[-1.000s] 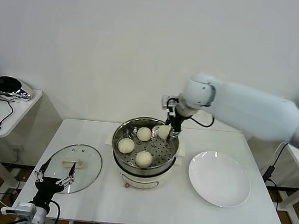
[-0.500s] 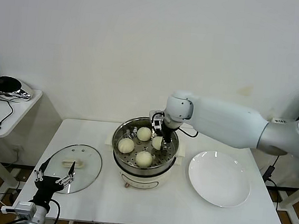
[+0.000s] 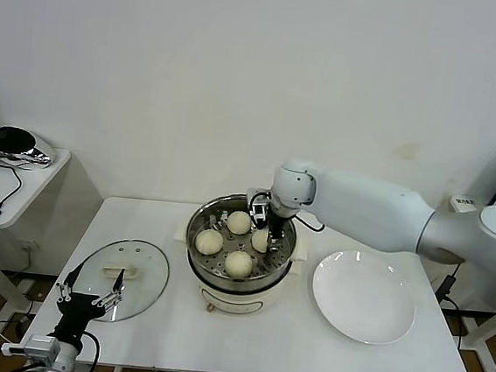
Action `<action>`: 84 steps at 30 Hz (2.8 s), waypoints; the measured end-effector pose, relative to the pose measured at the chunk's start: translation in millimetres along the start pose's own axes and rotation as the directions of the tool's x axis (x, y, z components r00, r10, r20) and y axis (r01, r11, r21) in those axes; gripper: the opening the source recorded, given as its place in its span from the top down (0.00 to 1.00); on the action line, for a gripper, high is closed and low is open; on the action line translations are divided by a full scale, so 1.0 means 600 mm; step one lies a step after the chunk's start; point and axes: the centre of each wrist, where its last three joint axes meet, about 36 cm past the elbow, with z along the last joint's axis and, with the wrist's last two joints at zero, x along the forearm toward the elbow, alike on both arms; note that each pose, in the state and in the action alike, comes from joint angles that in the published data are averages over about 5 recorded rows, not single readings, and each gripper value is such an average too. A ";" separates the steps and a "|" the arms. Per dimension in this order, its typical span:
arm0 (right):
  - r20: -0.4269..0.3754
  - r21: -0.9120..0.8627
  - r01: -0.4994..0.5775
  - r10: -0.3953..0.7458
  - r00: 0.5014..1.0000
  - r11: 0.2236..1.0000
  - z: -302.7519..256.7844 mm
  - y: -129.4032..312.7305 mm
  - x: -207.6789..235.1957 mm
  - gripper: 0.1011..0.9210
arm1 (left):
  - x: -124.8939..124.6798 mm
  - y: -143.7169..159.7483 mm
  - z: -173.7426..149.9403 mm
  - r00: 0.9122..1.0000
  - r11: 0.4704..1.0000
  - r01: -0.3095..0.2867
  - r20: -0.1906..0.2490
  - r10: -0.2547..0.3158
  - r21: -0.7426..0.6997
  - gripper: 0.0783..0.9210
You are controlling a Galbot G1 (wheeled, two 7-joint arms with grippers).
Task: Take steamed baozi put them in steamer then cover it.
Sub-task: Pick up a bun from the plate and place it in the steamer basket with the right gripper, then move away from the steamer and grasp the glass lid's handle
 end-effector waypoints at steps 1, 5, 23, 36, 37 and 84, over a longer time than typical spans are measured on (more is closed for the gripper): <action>0.007 -0.004 -0.007 0.007 1.000 1.000 0.003 -0.001 0.008 0.15 | -0.001 0.001 -0.001 1.000 1.000 0.001 0.001 -0.001 -0.001 0.12; 0.047 -0.023 -0.032 0.033 0.998 0.999 0.025 0.002 0.039 0.12 | -0.002 0.003 -0.003 1.000 1.000 -0.001 0.004 0.001 -0.002 0.12; 0.494 -0.424 -0.316 0.509 0.705 0.849 0.221 0.213 0.024 0.12 | 0.004 -0.010 0.016 0.999 0.999 -0.033 0.028 0.032 0.033 0.12; 0.411 -0.813 -0.348 0.884 0.223 0.466 0.296 0.427 -0.084 0.12 | 0.008 -0.020 0.055 0.994 0.995 0.072 0.083 -0.067 -0.063 0.12; 0.372 -0.841 -0.337 0.905 0.206 0.423 0.302 0.448 -0.092 0.12 | 0.010 -0.019 0.061 0.994 0.992 0.084 0.084 -0.076 -0.093 0.12; -0.597 -0.756 -0.462 0.777 0.198 -0.463 0.376 0.911 -0.106 0.12 | -0.194 0.107 0.180 0.987 0.010 -0.027 -0.025 0.160 -1.000 0.12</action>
